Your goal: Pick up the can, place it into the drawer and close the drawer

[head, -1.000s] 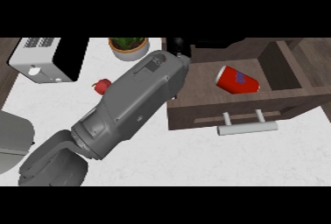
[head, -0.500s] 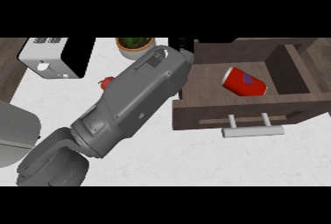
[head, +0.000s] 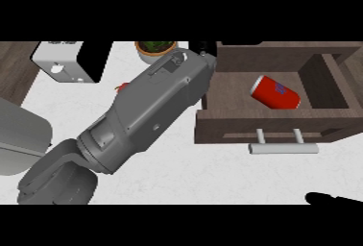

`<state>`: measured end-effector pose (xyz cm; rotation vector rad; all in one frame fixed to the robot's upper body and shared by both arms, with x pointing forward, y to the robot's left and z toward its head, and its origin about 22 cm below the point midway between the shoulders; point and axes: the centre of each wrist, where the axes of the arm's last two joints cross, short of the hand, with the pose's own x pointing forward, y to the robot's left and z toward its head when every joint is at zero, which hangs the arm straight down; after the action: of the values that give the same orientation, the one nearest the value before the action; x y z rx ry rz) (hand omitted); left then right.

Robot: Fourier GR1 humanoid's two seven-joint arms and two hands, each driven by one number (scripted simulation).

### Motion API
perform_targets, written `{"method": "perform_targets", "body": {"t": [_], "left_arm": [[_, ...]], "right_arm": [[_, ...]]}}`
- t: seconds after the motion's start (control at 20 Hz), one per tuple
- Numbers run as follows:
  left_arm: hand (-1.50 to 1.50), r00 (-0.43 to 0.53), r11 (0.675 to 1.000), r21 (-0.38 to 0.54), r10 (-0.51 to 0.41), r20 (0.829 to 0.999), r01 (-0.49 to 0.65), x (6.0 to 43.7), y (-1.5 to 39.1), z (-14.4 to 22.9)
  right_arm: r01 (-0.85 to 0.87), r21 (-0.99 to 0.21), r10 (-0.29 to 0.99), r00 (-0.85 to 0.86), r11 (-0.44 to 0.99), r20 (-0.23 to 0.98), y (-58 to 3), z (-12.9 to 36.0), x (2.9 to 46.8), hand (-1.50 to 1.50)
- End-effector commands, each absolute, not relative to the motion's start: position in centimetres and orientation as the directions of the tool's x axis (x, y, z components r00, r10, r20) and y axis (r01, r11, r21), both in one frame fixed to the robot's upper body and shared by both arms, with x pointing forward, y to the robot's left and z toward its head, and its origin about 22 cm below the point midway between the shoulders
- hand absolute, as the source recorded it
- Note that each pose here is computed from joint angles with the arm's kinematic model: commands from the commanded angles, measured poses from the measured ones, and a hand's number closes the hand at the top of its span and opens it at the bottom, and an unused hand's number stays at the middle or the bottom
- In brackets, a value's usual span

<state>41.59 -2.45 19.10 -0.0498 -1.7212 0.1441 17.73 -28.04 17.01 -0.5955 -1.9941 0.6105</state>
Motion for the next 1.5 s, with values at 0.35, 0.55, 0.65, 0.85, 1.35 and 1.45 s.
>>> {"method": "perform_targets", "body": {"t": [0.35, 0.55, 0.65, 0.85, 1.35, 1.45], "left_arm": [[-1.5, -0.131, 0.991, -0.112, 0.101, 0.986, -0.079, 42.2, 0.4, 19.4], [-1.5, -0.139, 0.991, -0.111, 0.099, 0.985, -0.078, 41.7, -0.1, 19.6], [-1.5, -0.12, 0.992, -0.085, 0.074, 0.99, -0.089, 41.5, 1.5, 18.1], [-1.5, -0.154, 0.992, -0.083, 0.068, 0.986, -0.093, 42.0, 2.2, 19.6], [-1.5, -0.128, 0.988, -0.076, 0.059, 0.99, -0.138, 41.1, 6.7, 20.0], [-1.5, -0.15, 0.988, -0.067, 0.046, 0.988, -0.141, 41.8, 7.6, 20.2]], "right_arm": [[0.205, -0.799, 0.785, -0.43, 0.565, 0.445, -23.0, 14.2, 27.4, -1.5], [0.191, -0.87, 0.838, -0.423, 0.455, 0.346, -22.0, 12.6, 30.4, -1.5], [0.177, -0.888, 0.846, -0.426, 0.425, 0.32, -21.2, 12.4, 30.7, -1.5], [0.157, -0.95, 0.892, -0.412, 0.27, 0.186, -19.2, 10.6, 33.8, -1.5], [0.169, -0.961, 0.938, -0.309, 0.219, 0.159, -19.2, 4.2, 37.7, -1.5], [0.175, -0.968, 0.95, -0.286, 0.178, 0.123, -19.4, 4.0, 39.2, -1.5]]}}
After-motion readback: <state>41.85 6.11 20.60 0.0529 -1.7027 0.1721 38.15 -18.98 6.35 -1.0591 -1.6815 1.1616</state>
